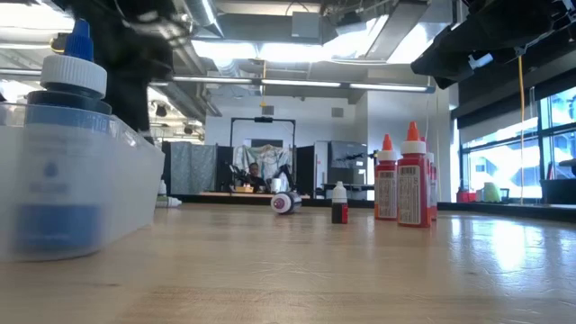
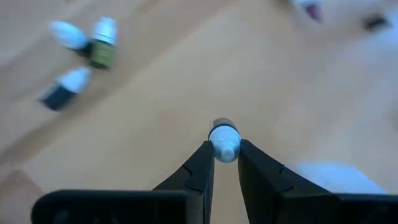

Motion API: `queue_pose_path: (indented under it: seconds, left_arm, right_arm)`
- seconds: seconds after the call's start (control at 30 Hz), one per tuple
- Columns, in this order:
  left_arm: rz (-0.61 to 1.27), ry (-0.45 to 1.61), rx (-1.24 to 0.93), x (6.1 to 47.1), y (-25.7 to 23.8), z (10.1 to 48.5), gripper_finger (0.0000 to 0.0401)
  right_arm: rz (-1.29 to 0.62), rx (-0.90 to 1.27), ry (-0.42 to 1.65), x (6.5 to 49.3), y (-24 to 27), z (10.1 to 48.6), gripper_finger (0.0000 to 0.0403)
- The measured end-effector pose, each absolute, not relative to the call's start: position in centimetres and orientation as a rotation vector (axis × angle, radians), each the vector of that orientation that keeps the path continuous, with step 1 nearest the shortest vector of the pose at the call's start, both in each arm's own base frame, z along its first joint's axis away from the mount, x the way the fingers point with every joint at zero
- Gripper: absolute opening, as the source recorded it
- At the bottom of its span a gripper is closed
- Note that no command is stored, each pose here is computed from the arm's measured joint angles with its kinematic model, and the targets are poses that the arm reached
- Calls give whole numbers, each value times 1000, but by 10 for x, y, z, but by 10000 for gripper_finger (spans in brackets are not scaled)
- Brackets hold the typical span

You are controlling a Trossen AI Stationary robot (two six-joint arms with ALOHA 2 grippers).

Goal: Pick & Place food coloring
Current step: Put the small green food coloring bottle into the bin

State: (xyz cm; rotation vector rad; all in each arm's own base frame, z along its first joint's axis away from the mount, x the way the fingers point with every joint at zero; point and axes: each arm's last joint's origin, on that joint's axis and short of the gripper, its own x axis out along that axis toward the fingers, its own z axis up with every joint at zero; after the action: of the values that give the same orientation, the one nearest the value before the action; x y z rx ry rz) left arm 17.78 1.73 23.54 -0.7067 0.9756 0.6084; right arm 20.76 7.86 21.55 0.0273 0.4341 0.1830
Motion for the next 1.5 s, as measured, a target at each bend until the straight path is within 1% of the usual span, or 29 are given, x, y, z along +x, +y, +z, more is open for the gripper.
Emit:
queue_pose_path:
  seconds: [0.13,0.27,0.33,0.53,0.8,1.17,1.5]
  left_arm:
    - [442,972,-637,179,-14,240,56]
    - [244,897,-590,186,-47,247,56]
    - [209,883,-546,187,-62,251,56]
    - [198,904,-536,188,-99,253,56]
    - [285,1034,-516,199,-128,218,56]
    - [345,1131,-491,213,-137,188,56]
    - [359,1139,-479,214,-137,184,59]
  right_arm:
    - [183,27,434,208,79,216,211]
    - [183,27,434,208,79,216,211]
    - [183,27,434,208,79,216,211]
    - [181,34,430,208,79,216,211]
    - [158,29,426,208,78,216,211]
    - [157,29,425,208,78,216,211]
    - [156,29,425,208,78,216,211]
